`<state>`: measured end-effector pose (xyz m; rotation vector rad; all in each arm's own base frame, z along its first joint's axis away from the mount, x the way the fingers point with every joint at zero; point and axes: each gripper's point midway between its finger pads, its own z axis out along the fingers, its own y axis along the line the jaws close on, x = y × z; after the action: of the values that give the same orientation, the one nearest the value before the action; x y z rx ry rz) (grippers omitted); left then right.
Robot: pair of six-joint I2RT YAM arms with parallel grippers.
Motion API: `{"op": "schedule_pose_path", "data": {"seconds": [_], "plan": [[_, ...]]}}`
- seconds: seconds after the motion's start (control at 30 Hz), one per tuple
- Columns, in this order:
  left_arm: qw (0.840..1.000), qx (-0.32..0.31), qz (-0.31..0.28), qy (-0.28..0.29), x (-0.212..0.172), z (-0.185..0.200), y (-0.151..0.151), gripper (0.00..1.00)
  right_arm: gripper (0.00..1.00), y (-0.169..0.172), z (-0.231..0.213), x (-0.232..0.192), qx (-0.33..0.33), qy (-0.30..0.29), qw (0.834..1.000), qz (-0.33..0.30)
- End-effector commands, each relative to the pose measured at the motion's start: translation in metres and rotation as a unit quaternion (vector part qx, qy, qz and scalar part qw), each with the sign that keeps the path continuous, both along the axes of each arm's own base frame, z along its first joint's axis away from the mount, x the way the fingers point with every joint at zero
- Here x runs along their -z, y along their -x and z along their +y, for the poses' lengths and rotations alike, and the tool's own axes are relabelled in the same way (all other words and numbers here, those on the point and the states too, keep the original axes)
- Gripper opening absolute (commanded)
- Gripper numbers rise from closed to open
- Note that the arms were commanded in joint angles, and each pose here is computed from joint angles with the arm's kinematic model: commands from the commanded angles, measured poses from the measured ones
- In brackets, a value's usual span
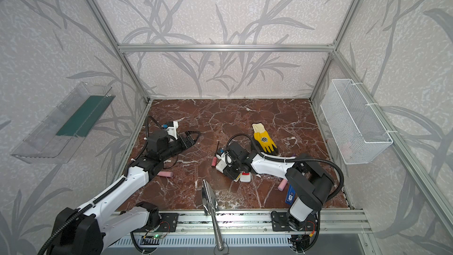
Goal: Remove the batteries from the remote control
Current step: 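Lower the white remote onto the table with the right gripper and release it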
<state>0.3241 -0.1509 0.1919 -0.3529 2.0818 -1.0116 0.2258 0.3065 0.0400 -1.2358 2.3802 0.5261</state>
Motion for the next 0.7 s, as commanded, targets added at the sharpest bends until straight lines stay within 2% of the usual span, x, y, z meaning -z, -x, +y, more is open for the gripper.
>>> {"op": "schedule_pose_path", "data": {"seconds": [0.0, 0.23, 0.67], "plan": [[1.000, -0.009, -0.013, -0.007, -0.005, 0.005, -0.001, 0.97, 0.49, -0.003, 0.009, -0.002, -0.030, 0.013, 0.999, -0.009], [1.000, -0.010, -0.015, -0.009, -0.005, 0.007, 0.000, 0.97, 0.51, 0.001, 0.006, 0.015, -0.077, 0.057, 0.995, 0.002], [1.000, -0.014, -0.020, -0.005, -0.005, 0.009, 0.001, 0.97, 0.54, 0.011, 0.016, 0.015, -0.133, 0.038, 0.990, 0.004]]}}
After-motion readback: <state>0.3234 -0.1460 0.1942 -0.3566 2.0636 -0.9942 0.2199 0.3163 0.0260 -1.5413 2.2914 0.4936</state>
